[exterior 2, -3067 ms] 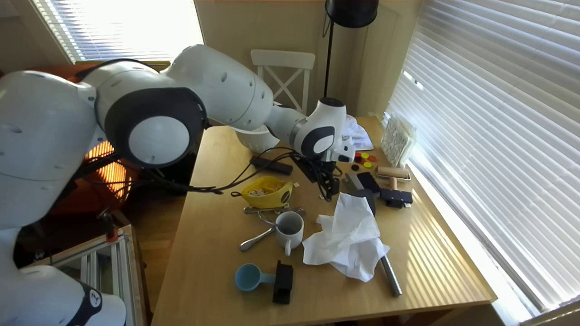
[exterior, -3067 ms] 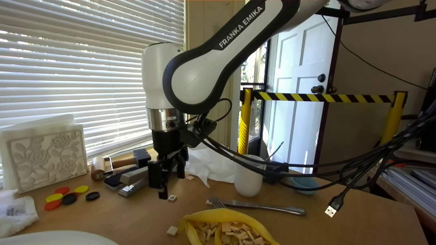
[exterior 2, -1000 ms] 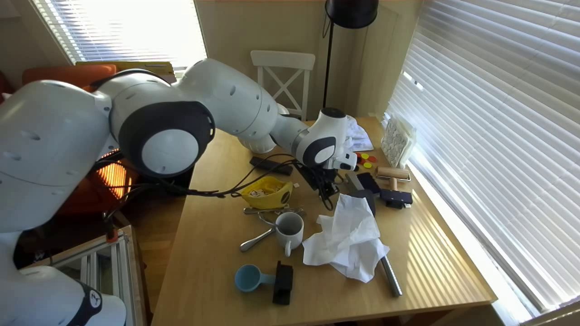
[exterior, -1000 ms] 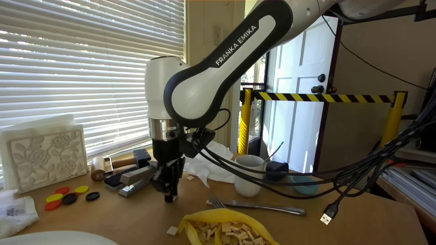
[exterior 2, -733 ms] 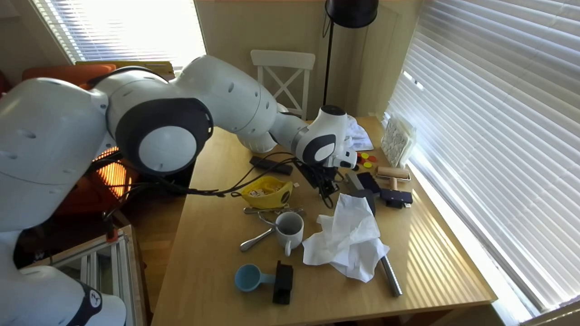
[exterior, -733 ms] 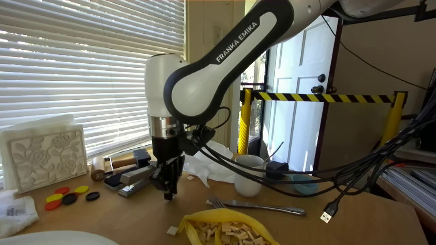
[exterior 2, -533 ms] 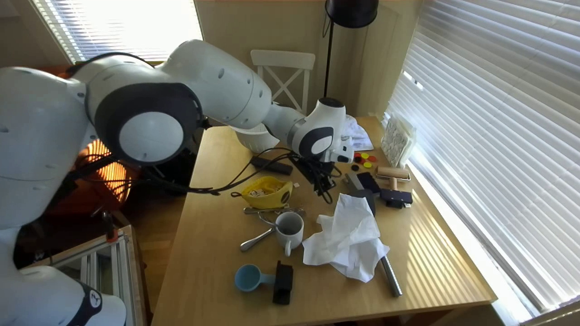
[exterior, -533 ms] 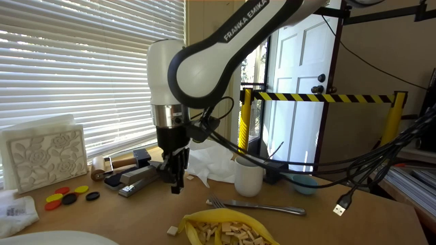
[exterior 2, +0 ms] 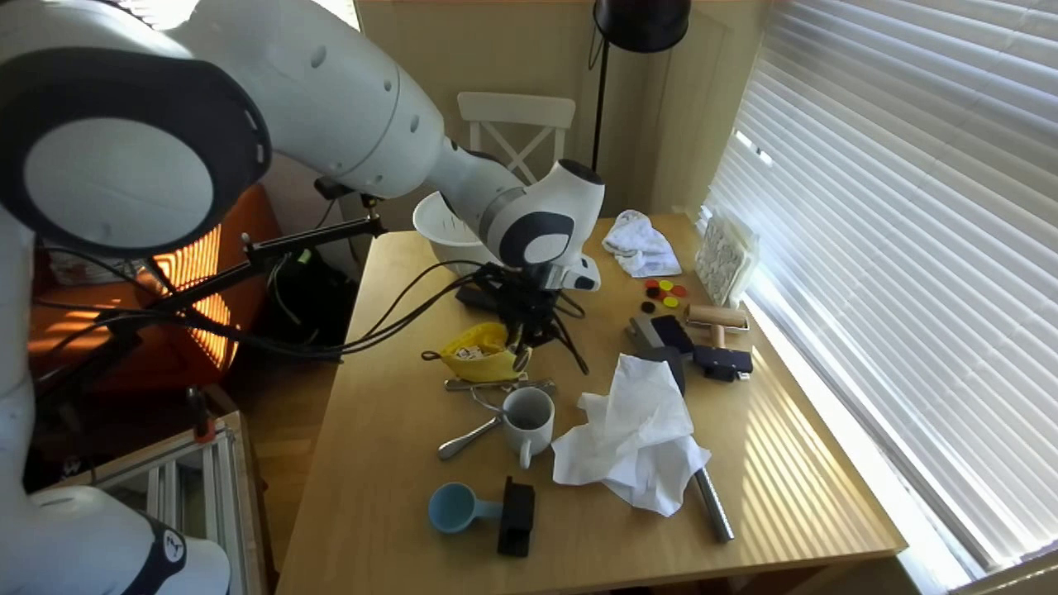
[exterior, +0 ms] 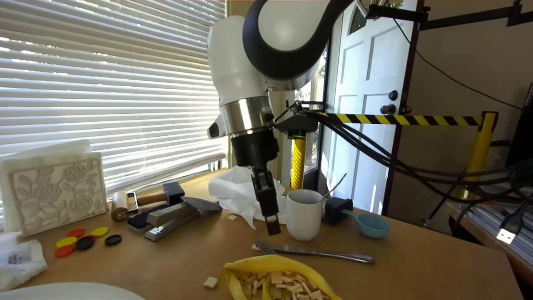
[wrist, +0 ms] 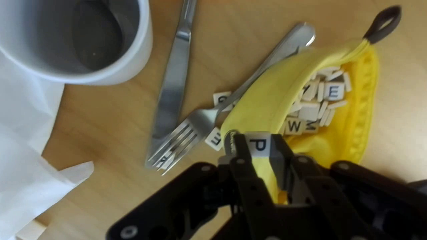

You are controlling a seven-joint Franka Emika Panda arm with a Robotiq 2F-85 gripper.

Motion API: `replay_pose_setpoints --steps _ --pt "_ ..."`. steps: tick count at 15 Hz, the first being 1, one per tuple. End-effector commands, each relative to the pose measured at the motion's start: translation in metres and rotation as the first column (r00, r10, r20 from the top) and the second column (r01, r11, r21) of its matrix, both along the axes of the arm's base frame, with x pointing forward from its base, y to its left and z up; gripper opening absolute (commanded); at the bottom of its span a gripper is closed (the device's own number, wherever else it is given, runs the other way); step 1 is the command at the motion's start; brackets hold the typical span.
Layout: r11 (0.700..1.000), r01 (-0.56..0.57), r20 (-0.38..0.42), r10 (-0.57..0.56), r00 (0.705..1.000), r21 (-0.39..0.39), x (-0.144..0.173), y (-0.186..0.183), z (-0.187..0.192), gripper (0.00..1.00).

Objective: Put one tile in the banana bag.

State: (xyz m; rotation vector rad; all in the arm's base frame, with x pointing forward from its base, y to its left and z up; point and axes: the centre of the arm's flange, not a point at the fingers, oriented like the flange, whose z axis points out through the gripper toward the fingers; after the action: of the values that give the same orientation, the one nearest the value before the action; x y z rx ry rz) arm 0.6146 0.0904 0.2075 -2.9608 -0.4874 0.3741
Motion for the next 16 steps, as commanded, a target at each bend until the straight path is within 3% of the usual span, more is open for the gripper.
replay_pose_setpoints --steps 1,4,6,10,11,12,16 --pt "0.982 -0.154 -0.048 0.160 0.986 0.111 -0.033 0.009 0.007 0.05" --pt "0.941 -0.276 -0.049 0.290 0.956 0.198 -0.032 0.035 0.002 0.05" --pt "0.923 -0.317 -0.035 0.332 0.943 0.217 -0.030 0.052 -0.002 0.05" --pt "0.921 -0.330 -0.014 0.340 0.940 0.205 -0.024 0.062 -0.014 0.05" --pt "0.923 -0.323 -0.013 0.333 0.943 0.207 -0.023 0.063 -0.016 0.47" --pt "0.926 -0.317 0.003 0.323 0.946 0.205 -0.021 0.063 -0.017 0.47" --pt "0.937 -0.287 0.102 0.272 0.957 0.199 -0.012 0.061 -0.006 0.74"
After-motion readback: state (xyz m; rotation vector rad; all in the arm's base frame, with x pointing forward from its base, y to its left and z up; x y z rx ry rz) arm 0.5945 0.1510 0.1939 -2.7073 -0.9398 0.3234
